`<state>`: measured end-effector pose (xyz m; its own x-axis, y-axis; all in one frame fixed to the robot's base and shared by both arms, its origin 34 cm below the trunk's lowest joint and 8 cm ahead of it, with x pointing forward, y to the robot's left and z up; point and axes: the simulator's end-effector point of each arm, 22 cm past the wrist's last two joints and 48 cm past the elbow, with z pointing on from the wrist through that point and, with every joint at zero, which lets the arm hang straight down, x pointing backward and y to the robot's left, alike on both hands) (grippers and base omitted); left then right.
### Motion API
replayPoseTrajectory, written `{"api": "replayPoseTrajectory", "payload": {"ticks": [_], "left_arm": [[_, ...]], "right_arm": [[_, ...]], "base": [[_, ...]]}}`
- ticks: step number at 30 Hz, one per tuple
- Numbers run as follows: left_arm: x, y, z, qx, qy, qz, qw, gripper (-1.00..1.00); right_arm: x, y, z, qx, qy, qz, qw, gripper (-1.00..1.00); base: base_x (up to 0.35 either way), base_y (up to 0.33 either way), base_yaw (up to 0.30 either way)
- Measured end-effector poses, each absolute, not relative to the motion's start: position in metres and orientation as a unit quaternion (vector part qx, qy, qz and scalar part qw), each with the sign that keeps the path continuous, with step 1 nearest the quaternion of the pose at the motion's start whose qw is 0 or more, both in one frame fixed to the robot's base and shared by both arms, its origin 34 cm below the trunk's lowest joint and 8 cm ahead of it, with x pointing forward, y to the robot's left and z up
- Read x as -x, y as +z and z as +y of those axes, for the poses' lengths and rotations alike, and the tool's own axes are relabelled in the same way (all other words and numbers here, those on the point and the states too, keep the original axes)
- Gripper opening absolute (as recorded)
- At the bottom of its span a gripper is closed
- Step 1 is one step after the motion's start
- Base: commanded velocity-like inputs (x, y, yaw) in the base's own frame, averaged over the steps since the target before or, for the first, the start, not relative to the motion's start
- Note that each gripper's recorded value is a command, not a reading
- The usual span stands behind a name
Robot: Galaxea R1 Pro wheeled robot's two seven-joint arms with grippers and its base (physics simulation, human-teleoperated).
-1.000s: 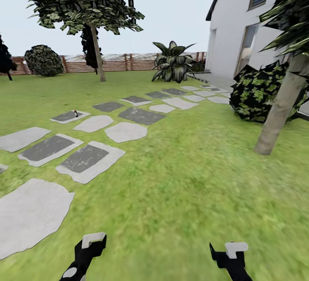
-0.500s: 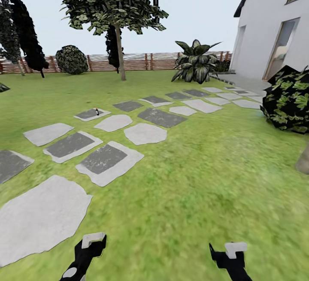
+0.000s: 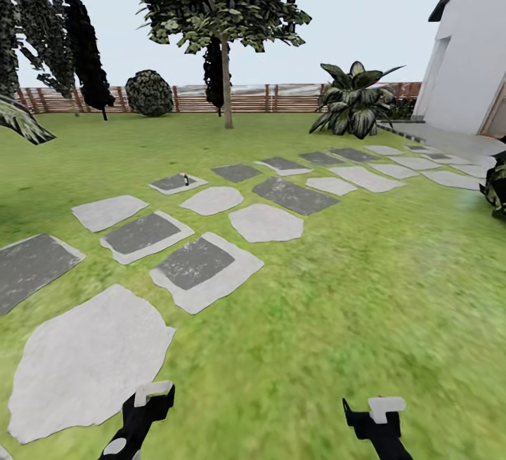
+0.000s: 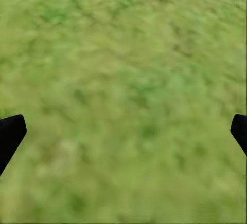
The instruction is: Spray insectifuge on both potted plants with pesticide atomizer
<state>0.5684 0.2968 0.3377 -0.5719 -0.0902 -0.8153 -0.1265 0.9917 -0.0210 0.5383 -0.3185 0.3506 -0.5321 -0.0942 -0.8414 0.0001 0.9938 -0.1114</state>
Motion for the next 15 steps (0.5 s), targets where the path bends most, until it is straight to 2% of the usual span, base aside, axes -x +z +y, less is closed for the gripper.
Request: {"api": "replayPoseTrajectory", "payload": {"ticks": [15], "left_arm": [[-0.5684, 0.3377, 0.2968, 0.061, 0.020, 0.886, 0.459, 1.00]], "right_arm": [[-0.5383, 0.3506, -0.3184, 0.027, -0.048, 0.874, 0.483, 1.00]], "base": [[0.324, 0.131, 0.000]]}}
